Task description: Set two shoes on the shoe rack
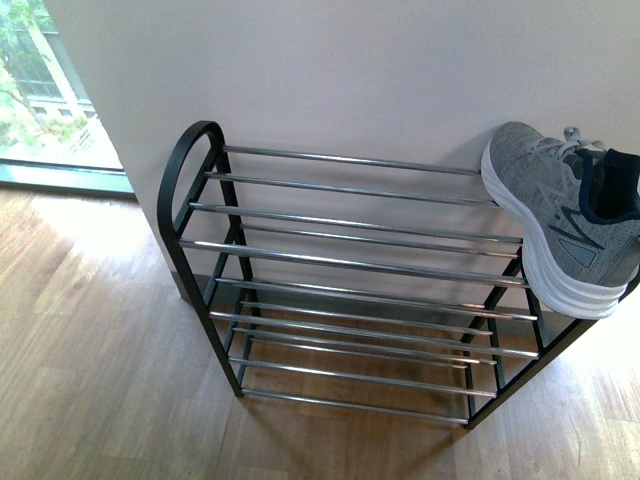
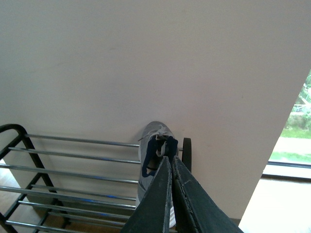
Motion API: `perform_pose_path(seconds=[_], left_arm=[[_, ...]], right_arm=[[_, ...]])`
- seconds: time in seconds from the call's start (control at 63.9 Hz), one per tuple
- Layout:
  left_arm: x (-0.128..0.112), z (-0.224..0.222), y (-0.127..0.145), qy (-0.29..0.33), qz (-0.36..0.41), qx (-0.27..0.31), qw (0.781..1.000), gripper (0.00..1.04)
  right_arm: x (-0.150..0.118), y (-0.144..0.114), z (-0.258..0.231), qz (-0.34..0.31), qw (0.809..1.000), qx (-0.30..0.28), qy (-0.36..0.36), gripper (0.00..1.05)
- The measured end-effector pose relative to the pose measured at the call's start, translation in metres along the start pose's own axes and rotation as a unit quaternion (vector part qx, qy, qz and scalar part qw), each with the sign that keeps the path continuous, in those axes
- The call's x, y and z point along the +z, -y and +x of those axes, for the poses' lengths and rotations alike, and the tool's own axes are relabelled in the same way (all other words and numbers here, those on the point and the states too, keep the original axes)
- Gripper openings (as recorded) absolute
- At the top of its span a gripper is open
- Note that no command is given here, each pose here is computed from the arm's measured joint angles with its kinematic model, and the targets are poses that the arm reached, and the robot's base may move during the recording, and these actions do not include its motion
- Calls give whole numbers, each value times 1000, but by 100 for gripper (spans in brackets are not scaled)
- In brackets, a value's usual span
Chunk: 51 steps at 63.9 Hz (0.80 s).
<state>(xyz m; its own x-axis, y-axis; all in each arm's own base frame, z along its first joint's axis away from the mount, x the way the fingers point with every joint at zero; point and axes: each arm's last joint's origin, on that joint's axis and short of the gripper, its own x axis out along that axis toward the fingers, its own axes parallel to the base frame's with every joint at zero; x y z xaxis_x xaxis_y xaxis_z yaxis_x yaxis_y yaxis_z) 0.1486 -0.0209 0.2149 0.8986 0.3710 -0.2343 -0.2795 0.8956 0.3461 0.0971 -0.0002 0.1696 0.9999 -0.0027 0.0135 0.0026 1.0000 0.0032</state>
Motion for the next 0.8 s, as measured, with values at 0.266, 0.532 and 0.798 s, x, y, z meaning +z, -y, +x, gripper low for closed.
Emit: perform_pose_path(seconds=[0.266,0.532,0.798], left_arm=[[0,0,0,0,0,0,1000,5],[0,0,0,0,0,1,1000,5],[0,0,0,0,0,1,1000,5]], right_arm=[[0,0,0,0,1000,0,1,1],[0,0,0,0,1000,0,1,1],[0,0,0,0,1000,0,1,30]])
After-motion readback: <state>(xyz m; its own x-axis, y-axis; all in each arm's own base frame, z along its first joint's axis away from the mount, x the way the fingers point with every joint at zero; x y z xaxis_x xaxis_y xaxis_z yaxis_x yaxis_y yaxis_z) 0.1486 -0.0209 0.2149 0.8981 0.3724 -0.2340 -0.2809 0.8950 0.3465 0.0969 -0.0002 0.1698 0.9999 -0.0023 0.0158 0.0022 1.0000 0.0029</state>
